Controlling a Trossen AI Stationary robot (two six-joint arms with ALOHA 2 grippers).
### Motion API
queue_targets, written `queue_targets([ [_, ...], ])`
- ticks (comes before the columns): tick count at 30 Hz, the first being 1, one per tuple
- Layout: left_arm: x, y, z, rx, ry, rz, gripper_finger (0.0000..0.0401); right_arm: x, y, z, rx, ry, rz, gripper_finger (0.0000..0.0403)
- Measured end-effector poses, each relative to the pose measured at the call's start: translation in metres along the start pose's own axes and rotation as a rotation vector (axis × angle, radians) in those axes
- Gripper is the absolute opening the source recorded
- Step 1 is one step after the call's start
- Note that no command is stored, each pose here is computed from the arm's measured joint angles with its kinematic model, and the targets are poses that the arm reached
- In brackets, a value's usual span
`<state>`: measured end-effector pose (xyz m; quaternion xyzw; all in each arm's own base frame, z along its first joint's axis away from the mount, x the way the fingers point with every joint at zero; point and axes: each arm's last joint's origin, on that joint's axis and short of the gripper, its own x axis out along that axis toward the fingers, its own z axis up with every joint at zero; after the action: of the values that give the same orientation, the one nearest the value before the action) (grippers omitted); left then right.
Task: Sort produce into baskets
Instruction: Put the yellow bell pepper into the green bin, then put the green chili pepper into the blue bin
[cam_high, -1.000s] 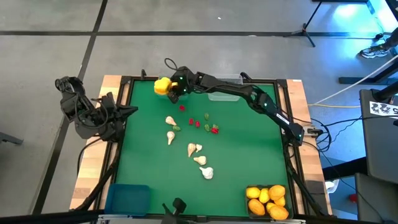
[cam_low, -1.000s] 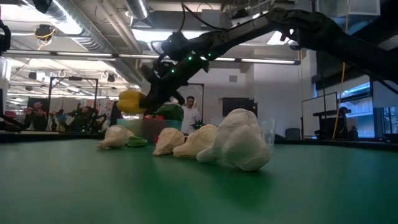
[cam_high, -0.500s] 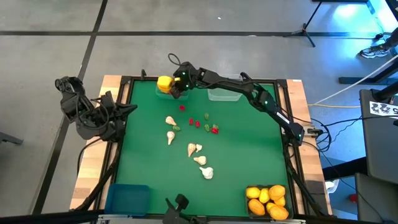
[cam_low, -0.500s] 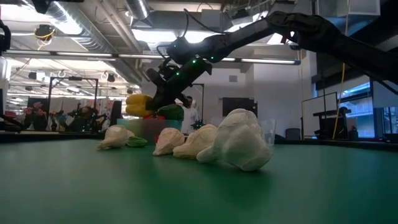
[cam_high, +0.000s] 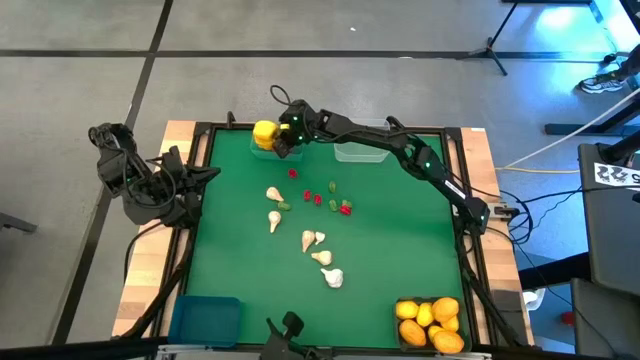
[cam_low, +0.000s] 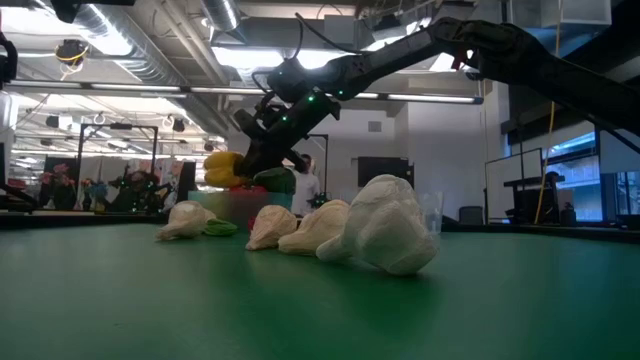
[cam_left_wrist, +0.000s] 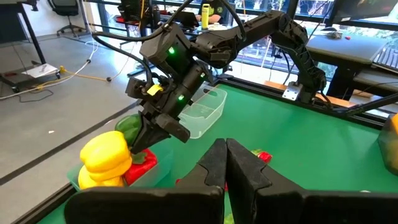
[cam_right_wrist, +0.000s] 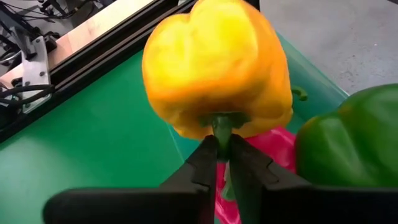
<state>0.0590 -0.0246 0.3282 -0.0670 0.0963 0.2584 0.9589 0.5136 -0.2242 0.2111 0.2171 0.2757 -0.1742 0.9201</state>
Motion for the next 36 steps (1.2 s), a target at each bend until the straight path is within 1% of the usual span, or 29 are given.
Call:
queue_targets([
  [8, 0.0, 0.0, 0.0, 0.0, 0.0, 0.0, 0.0, 0.0, 0.004, -0.001, 0.002, 0.001, 0.01, 0.0079],
  [14, 0.0, 0.0, 0.0, 0.001, 0.0, 0.0, 0.0, 0.001, 0.004, -0.001, 0.002, 0.002, 0.013, 0.0094],
  [16, 0.0, 0.0, 0.0, 0.0, 0.004, -0.003, 0.0, 0.0, 0.005, -0.001, 0.003, 0.006, 0.038, 0.0096],
  [18, 0.0, 0.0, -0.001, -0.004, 0.017, -0.013, 0.0, -0.002, 0.004, 0.002, 0.004, 0.013, 0.088, 0.0097],
  [21, 0.0, -0.001, -0.001, -0.004, 0.027, -0.022, 0.0, -0.015, 0.006, 0.012, -0.004, -0.005, 0.12, 0.0097],
  [24, 0.0, -0.001, -0.001, -0.004, 0.026, -0.021, 0.0, -0.035, 0.008, 0.027, -0.031, -0.033, 0.122, 0.0097],
  [25, 0.0, -0.001, -0.001, -0.004, 0.026, -0.021, 0.0, -0.043, 0.01, 0.031, -0.039, -0.03, 0.142, 0.0097],
  [26, 0.0, -0.001, -0.001, -0.007, 0.025, -0.02, 0.0, -0.052, 0.01, 0.036, -0.056, -0.028, 0.178, 0.0097],
  [28, 0.0, -0.001, -0.001, -0.022, 0.023, -0.019, 0.0, -0.075, 0.013, 0.045, -0.098, -0.003, 0.288, 0.0097],
  [30, 0.0, -0.001, -0.001, -0.052, 0.022, -0.017, 0.0, -0.107, 0.02, 0.054, -0.133, 0.036, 0.372, 0.0097],
  [31, 0.0, -0.001, -0.001, -0.068, 0.022, -0.017, 0.0, -0.123, 0.024, 0.056, -0.162, 0.056, 0.385, 0.0097],
  [33, 0.0, -0.001, -0.001, -0.09, 0.025, -0.018, 0.0, -0.158, 0.032, 0.058, -0.229, 0.11, 0.377, 0.0097],
  [36, 0.0, -0.002, -0.002, -0.083, 0.052, -0.038, 0.0, -0.208, 0.049, 0.051, -0.334, 0.216, 0.348, 0.0097],
])
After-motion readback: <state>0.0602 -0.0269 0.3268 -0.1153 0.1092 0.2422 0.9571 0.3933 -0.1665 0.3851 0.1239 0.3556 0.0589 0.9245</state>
